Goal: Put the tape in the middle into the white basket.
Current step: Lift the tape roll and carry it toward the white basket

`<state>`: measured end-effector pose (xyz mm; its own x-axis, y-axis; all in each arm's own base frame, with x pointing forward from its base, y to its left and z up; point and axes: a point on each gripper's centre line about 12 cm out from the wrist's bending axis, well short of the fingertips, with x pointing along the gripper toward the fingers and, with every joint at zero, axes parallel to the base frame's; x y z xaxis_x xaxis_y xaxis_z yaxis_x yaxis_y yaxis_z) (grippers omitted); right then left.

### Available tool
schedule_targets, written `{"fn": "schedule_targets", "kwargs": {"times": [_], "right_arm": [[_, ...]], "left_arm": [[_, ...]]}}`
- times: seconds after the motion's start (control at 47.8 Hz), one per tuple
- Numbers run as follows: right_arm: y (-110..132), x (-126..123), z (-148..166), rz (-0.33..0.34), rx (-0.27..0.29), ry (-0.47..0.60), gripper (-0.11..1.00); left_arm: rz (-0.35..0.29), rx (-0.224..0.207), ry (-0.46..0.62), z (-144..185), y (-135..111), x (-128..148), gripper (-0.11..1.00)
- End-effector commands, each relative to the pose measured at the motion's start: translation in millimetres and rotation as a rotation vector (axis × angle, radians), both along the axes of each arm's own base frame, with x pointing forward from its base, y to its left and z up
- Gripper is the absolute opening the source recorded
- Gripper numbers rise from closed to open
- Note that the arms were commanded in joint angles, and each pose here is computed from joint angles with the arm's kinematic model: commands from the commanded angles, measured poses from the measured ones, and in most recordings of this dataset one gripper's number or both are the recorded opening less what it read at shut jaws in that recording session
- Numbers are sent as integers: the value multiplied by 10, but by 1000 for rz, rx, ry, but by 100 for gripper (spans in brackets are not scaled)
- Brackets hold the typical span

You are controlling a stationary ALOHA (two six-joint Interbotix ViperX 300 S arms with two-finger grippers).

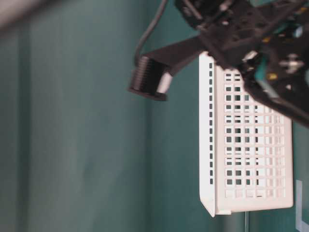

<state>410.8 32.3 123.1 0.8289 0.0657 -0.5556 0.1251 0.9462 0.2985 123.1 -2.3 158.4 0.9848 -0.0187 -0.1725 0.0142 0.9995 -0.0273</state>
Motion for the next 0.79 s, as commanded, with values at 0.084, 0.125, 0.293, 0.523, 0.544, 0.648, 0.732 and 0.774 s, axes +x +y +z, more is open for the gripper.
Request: {"fn": "schedule_targets", "kwargs": {"times": [0.084,0.125,0.293,0.523,0.544,0.648,0.732,0.774], "right_arm": [[13,-3,316,3,5,-57,65],[12,-11,366,3,5,-64,65],[4,-30,514,2,7,-90,65],[-44,-81,740,-9,8,-113,65],[-50,-87,762,-11,8,-116,65],[-77,-118,857,-17,9,-125,65],[-103,-149,959,-23,9,-141,65],[-110,-162,996,-25,10,-147,65]], "left_arm": [[3,0,-11,53,4,13,45],[3,0,-9,47,4,12,45],[3,0,-11,53,4,13,45],[3,0,-11,53,4,13,45],[3,0,-11,53,4,13,45],[3,1,-9,47,4,12,45],[3,1,-9,47,4,12,45],[3,0,-11,53,4,13,45]]}}
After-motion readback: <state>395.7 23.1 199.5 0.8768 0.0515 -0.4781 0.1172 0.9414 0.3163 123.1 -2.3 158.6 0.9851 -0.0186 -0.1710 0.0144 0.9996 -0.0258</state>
